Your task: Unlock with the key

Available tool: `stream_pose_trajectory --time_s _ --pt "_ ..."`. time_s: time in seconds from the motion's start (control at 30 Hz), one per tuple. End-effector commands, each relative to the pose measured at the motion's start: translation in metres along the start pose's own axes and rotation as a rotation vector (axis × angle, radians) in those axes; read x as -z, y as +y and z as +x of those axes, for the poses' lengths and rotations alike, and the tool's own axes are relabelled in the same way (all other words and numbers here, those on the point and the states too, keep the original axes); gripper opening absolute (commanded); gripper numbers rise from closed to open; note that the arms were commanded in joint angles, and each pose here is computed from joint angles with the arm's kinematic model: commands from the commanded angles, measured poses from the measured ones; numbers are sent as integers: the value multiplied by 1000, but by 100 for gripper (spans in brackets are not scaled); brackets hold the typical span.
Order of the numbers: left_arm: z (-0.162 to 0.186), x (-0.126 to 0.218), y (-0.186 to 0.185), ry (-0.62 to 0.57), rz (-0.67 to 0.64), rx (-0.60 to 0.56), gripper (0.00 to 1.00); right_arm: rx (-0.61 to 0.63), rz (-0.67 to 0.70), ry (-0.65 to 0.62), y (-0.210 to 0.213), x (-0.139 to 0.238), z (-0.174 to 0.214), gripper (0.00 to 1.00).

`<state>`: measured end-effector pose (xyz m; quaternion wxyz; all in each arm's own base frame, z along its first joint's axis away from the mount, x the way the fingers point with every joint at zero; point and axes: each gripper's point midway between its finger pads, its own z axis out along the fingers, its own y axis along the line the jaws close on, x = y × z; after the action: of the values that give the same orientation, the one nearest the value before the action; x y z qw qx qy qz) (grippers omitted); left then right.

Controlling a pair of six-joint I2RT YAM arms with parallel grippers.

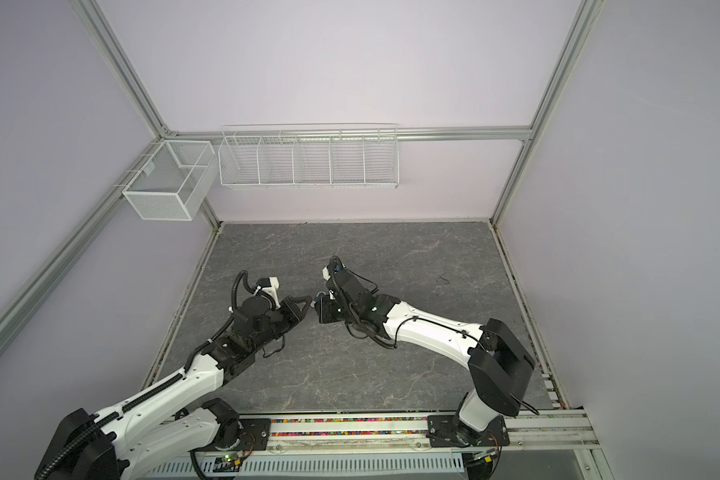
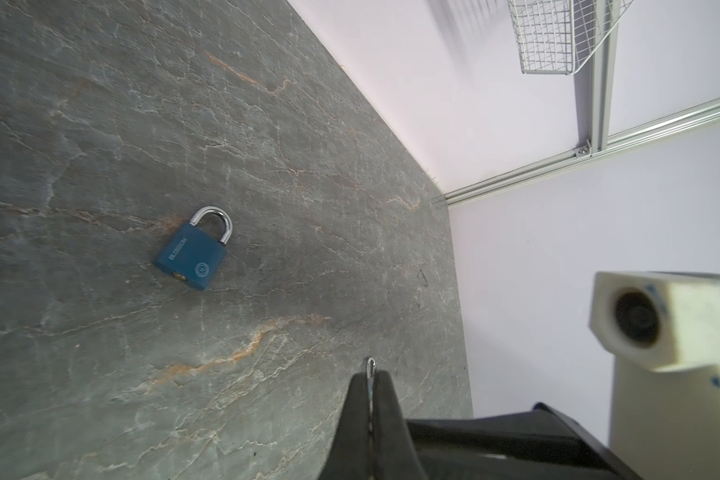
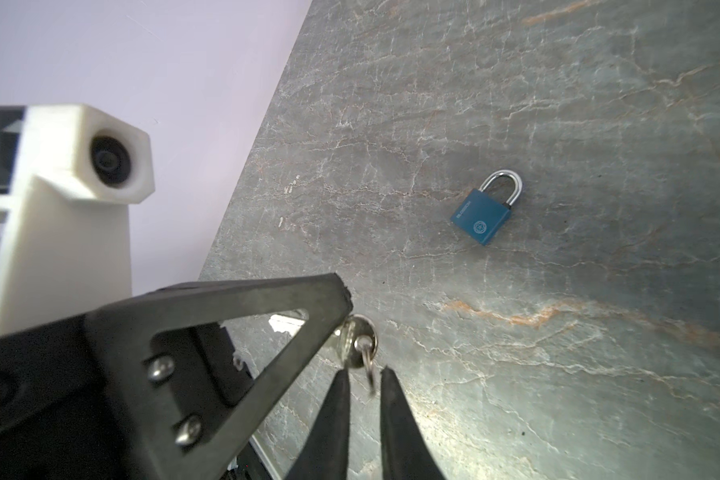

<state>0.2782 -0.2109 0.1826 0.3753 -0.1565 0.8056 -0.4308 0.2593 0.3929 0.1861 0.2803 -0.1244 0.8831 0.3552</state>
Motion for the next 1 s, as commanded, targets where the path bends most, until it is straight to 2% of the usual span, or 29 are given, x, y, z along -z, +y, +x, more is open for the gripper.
stream_pose_trajectory --time_s 0.0,0.1,0.17,0.23,0.43,0.7,0.97 --pt "-13 8 -15 -44 21 -113 0 31 32 -21 -5 23 -9 21" --pt "-16 16 -29 -12 43 -259 0 55 64 -24 -16 38 -12 28" --pt "-15 18 -37 27 57 -343 0 83 31 -16 -16 47 -13 29" --pt "-14 20 -46 71 93 -410 0 139 -28 -13 -9 56 -12 32" --pt "-10 17 -73 171 228 -499 0 261 -259 -6 19 87 -10 45" --pt "1 20 -110 254 405 -597 0 280 -449 2 30 103 -15 44" --pt "6 29 -120 281 467 -615 0 276 -496 2 33 99 -19 38"
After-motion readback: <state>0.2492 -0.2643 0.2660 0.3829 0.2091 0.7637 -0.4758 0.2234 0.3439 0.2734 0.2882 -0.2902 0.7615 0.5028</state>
